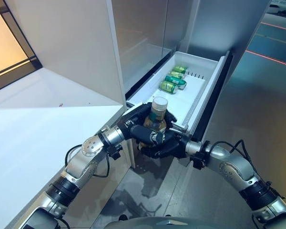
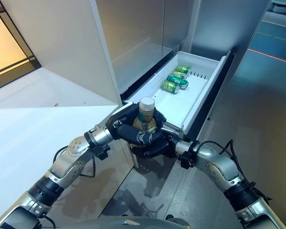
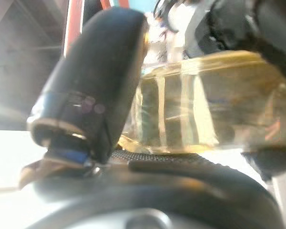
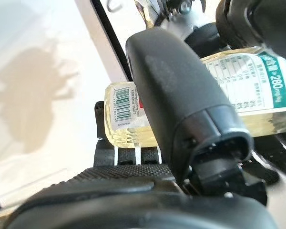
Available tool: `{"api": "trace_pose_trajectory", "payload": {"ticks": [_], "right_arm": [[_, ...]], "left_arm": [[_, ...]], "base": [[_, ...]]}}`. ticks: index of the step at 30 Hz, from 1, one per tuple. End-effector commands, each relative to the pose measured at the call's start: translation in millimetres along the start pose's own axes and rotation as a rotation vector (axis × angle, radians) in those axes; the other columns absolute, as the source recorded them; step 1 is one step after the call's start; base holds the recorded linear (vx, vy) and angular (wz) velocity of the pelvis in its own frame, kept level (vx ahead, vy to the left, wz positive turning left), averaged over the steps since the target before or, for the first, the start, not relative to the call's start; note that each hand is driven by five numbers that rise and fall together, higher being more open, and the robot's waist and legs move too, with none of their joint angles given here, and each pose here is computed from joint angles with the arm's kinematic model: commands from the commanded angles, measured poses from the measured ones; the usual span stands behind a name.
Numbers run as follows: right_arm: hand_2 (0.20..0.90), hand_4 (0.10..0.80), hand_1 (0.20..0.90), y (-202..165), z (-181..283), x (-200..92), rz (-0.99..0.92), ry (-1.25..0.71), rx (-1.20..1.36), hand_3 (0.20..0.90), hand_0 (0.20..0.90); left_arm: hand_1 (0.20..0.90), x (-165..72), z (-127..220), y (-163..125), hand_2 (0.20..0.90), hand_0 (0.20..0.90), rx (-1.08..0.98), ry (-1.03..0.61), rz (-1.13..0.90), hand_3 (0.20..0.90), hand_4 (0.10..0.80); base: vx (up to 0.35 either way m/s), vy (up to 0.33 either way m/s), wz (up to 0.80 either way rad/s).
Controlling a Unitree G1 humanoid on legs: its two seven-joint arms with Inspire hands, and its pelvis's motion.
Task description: Put drinks into fridge and close the fridge
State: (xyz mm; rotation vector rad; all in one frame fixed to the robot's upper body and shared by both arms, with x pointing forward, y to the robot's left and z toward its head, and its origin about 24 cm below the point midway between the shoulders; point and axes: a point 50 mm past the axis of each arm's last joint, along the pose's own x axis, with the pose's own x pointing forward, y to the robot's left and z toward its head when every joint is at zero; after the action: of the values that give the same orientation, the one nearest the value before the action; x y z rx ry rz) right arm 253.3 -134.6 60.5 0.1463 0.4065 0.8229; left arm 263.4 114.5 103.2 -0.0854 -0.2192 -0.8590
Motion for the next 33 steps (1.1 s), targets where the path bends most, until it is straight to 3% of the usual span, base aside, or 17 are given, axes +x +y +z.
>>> {"api": "trace_pose_trajectory", "payload": {"ticks": [1, 9, 20, 33], "right_arm": [[0.300, 0.100, 0.300, 7.6, 121.0, -5.1, -0.025, -0.557, -0.185, 0.200, 0.300], [0.300, 0.100, 0.300, -19.0, 159.1, -23.2, -0.316, -0.640, -0.300, 0.200, 0.300], [0.300, 0.100, 0.300, -90.7, 209.3, -81.8, -0.790, -0.601, -0.414, 0.200, 0.300], [0.300, 0.100, 0.300, -149.6, 219.7, -141.6, -1.163, -0.446, -0.386, 0.200, 0.300]], "left_arm": [[0.900, 22.4, 33.0, -3.0, 0.900, 0.900, 0.036, -0.283, 0.002, 0.900, 0.800], [0.900, 9.2, 18.6, 10.2, 0.900, 0.900, 0.036, -0.232, 0.190, 0.900, 0.800], [0.900, -29.8, -46.8, 3.3, 0.900, 0.900, -0.121, 0.089, 0.220, 0.900, 0.800], [0.900, -88.1, -115.6, -24.7, 0.900, 0.900, -0.251, 0.538, 0.139, 0.900, 0.800]], "base": [[0.039, 0.001, 0.01], [0.037, 0.001, 0.02], [0.062, 0.005, 0.19], [0.078, -0.024, 0.23]]}}
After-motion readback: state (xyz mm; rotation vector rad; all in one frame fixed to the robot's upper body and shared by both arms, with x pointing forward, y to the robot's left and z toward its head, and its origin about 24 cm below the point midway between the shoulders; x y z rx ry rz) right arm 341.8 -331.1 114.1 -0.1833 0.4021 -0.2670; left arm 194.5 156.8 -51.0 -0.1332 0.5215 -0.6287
